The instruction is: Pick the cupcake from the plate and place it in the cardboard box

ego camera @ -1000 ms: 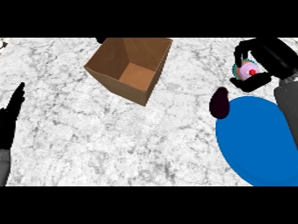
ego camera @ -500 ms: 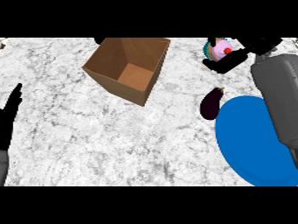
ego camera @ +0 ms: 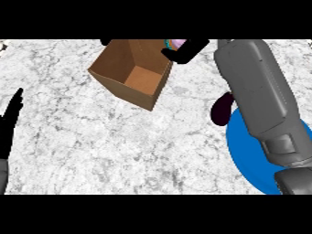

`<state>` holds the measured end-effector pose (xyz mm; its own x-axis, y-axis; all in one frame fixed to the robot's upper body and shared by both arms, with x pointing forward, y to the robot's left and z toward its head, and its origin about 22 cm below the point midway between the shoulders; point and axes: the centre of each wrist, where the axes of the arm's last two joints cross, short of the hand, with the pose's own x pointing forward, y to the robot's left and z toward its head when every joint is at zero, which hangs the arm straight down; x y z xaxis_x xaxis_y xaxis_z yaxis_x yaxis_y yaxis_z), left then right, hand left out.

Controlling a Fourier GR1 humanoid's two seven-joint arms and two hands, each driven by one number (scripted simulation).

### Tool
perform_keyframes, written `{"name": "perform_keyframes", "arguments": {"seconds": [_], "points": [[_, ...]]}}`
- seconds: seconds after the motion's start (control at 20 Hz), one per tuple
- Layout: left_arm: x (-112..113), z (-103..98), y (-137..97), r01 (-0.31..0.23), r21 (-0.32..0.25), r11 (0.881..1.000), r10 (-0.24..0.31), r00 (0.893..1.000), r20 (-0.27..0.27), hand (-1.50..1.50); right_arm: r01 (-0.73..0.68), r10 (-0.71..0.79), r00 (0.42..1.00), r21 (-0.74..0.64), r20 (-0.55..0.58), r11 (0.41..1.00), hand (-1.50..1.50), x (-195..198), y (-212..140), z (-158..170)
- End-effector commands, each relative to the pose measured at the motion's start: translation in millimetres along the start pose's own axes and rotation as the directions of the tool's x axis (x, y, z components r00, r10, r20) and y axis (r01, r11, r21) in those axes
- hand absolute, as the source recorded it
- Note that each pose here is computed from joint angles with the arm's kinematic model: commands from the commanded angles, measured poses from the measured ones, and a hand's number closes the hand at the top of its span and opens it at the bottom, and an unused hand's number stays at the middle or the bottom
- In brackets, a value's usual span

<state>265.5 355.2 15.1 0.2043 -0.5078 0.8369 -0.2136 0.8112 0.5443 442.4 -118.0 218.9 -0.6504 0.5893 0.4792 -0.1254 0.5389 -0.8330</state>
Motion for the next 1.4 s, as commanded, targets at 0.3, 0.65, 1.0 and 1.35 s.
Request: {"name": "perform_keyframes", "arguments": {"seconds": [0.3,0.65,1.0,1.35], "points": [[23,-10,1,-0.002,-0.021,1.0,0.002,1.0,0.015,0.0,0.111,-0.107,0.991,0.043,-0.086,0.993,1.5,40,43,-52],[30,-14,-15,-0.002,-0.064,0.998,0.006,0.998,0.055,0.0,0.088,-0.077,0.981,0.055,-0.178,0.995,1.5,34,64,-57],[31,-17,-24,-0.006,-0.077,0.997,0.012,0.997,0.082,0.0,0.165,-0.139,0.931,0.049,-0.337,0.985,-1.5,11,83,-45],[38,-22,-31,0.0,-0.085,0.996,0.008,0.996,0.083,0.0,0.226,-0.21,0.923,0.01,-0.321,0.974,-1.5,2,92,-37]]}}
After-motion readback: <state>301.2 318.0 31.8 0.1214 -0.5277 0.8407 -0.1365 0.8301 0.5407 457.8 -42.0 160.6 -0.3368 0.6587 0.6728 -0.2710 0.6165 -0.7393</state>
